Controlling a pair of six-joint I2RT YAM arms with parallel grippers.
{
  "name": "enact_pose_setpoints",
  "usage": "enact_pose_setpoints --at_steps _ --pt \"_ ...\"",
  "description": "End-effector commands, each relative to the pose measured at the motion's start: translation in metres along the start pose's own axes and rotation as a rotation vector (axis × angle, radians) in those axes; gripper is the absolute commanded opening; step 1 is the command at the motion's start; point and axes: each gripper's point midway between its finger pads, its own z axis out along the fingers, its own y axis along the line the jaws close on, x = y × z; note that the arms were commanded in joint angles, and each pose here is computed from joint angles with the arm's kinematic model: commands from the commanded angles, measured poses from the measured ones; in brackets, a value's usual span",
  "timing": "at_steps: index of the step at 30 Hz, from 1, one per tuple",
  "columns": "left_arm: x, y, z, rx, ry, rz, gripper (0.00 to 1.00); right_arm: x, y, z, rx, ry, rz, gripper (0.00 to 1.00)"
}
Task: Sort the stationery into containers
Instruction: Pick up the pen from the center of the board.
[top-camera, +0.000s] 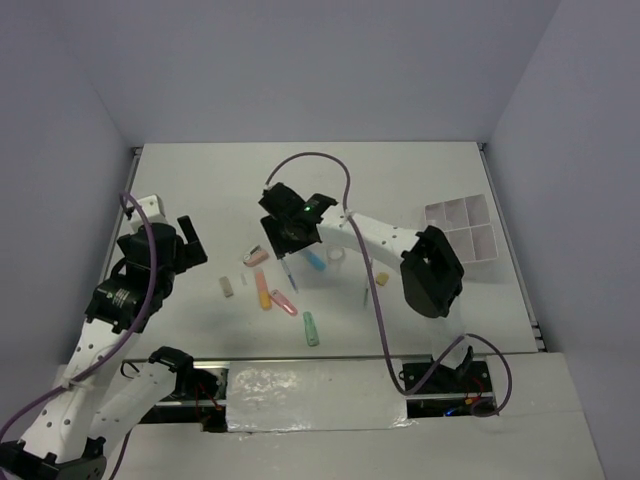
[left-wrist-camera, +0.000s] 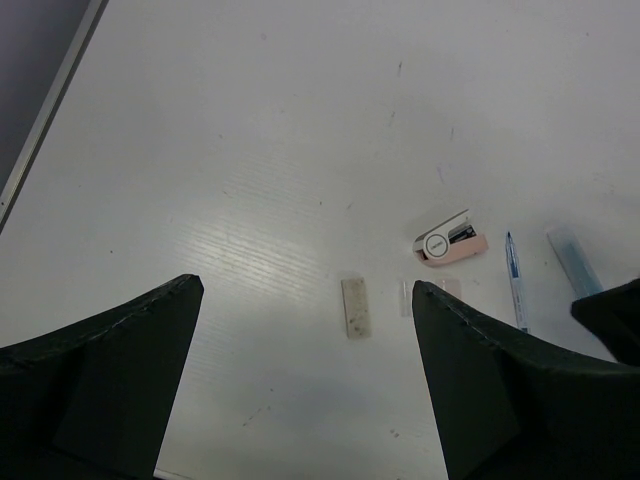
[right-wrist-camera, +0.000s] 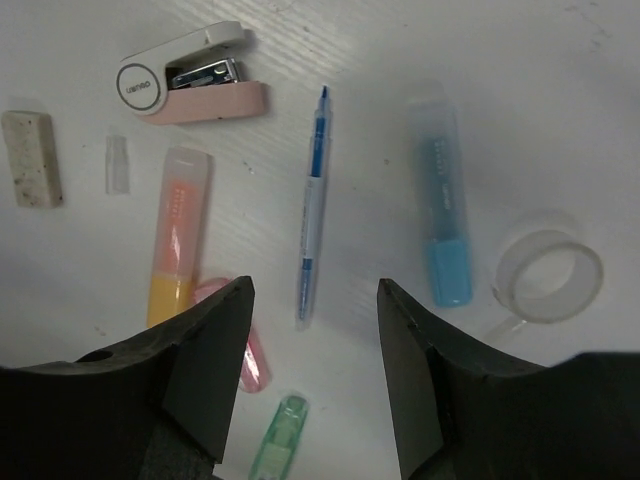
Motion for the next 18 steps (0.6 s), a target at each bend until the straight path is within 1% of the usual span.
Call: enact_pose_setpoints --at_steps 1,5,6,11,16,18 --pt "-0.019 -0.006 -0.008 0.041 -0.060 -0.039 0.99 0.004 0.013 0.011 0.021 0.027 -0.026 0.60" --pt "-0.019 -0.008 -0.009 0.053 -0.060 -0.038 0.99 0.014 0.019 0.028 0.047 0.065 -0.049 0.57" --pt "-0.019 -0.008 -0.009 0.055 -0.061 -0.039 0.99 0.018 0.020 0.033 0.051 0.075 -0.056 0.53" --pt "-0.019 -0.009 -0.011 0.069 -0.061 -0.038 0.99 0.035 0.017 0.052 0.078 0.121 -0.064 0.50" --pt "-0.019 -0.011 -0.011 0.080 -0.059 -0.034 0.99 0.039 0.019 0.063 0.066 0.134 -0.070 0.48" --pt "-0.019 -0.012 -0.011 0.081 -0.058 -0.034 0.99 0.042 0.020 0.069 0.063 0.146 -0.072 0.47"
